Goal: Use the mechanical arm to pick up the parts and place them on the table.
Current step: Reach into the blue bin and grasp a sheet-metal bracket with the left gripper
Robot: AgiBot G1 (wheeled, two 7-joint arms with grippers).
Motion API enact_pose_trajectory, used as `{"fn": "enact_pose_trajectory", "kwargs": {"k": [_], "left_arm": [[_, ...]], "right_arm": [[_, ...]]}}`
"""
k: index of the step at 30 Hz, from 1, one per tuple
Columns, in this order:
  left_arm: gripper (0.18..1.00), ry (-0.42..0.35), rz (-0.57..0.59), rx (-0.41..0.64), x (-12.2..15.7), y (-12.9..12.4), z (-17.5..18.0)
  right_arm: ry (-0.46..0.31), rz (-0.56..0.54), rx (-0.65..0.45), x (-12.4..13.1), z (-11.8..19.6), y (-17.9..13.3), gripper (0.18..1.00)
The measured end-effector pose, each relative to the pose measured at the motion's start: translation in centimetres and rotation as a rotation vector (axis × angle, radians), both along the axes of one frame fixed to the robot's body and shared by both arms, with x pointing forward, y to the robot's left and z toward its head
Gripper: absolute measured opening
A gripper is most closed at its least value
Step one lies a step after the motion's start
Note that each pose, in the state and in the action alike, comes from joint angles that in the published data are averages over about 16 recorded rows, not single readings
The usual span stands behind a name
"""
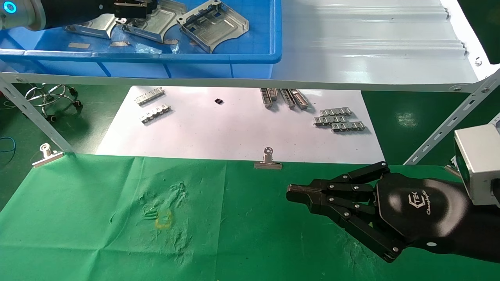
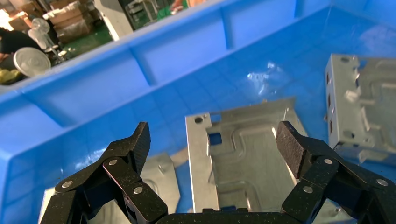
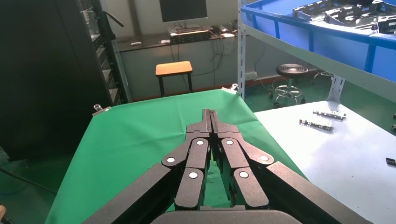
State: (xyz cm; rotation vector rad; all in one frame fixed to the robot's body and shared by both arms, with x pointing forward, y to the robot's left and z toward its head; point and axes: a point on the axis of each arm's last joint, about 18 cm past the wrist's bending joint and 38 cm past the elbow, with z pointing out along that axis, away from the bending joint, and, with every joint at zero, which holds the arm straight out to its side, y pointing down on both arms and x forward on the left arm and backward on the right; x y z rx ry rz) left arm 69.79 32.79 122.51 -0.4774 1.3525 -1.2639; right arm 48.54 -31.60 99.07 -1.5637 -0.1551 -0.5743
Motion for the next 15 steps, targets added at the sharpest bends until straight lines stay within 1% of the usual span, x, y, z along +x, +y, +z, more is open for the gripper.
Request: {"fn": "enact_pose_trajectory", "kwargs": {"k": [7,12,15], "left_arm": [[0.962,0.015,0.042,0.001,0.7,0.2,-0.4],[0.910,0.025,0.061,-0.001,1.0,0.3,-0.7],[0.857,0.032,0.069,-0.003,1.2,0.4,-0.9]], "right_arm": [[0.000,0.000,0.000,0.0,0.0,0.0,0.192],[0.000,0.000,0.000,0.0,0.0,0.0,0.192],[0.000,0.000,0.000,0.0,0.0,0.0,0.192]]}}
